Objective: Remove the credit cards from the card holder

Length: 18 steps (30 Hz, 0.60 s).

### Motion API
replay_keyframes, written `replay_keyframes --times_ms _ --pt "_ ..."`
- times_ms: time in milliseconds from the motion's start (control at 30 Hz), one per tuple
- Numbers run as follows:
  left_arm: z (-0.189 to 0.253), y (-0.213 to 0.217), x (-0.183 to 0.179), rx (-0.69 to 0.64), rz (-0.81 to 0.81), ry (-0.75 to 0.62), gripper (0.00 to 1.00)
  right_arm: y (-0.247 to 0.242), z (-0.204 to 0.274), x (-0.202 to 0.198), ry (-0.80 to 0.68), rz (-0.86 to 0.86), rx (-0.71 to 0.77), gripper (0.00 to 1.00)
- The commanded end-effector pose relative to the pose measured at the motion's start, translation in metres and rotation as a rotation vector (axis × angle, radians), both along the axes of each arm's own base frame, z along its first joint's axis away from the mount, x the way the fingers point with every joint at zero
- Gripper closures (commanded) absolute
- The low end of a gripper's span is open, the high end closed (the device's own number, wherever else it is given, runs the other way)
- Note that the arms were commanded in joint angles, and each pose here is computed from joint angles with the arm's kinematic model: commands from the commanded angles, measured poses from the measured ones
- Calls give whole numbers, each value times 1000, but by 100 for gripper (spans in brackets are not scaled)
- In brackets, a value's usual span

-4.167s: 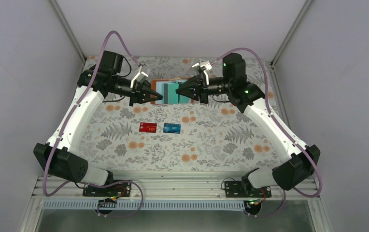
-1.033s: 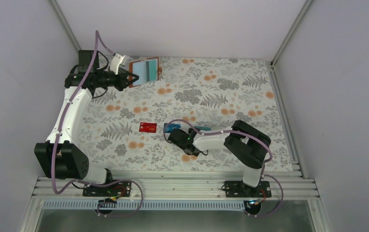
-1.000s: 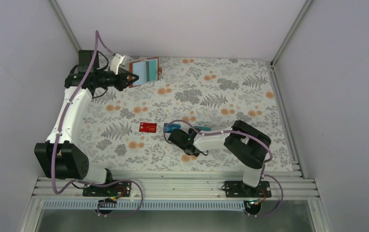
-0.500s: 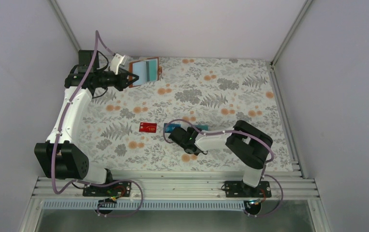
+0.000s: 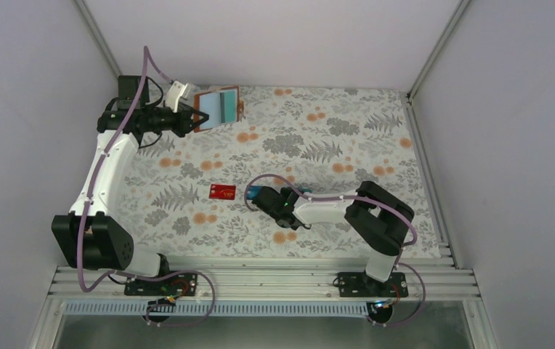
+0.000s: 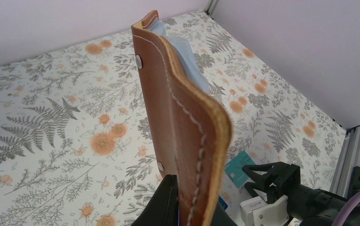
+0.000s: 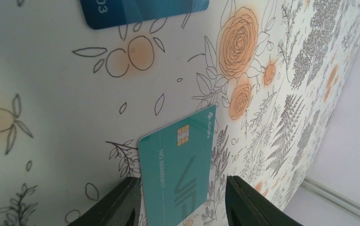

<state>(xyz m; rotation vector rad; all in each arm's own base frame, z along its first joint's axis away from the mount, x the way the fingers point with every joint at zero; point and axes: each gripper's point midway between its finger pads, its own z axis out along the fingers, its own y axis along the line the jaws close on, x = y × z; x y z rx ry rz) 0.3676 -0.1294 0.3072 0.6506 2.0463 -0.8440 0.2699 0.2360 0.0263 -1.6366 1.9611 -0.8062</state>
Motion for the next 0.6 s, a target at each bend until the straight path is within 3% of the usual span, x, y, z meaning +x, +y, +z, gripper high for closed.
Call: replay_keyframes --times_ms 0,167,267,333,400,500,567 --pt "17 -1 -5 -21 -18 -38 98 -9 -8 -19 110 -6 -19 50" --pt "17 -2 -4 -26 -25 -33 98 -10 24 -15 47 -13 18 43" --pt "18 -5 -8 -37 -55 -37 97 6 70 -4 -38 -26 159 36" --pt "22 -11 -16 -67 -112 -45 98 29 125 10 -129 -47 368 25" --pt "30 -18 -26 -100 -174 -62 98 53 183 12 -115 -27 660 22" --pt "41 -27 -40 -118 -241 -90 98 68 285 -6 -39 134 1167 15" --pt "45 -36 -50 -123 -294 -115 98 59 340 -22 -21 260 1426 8"
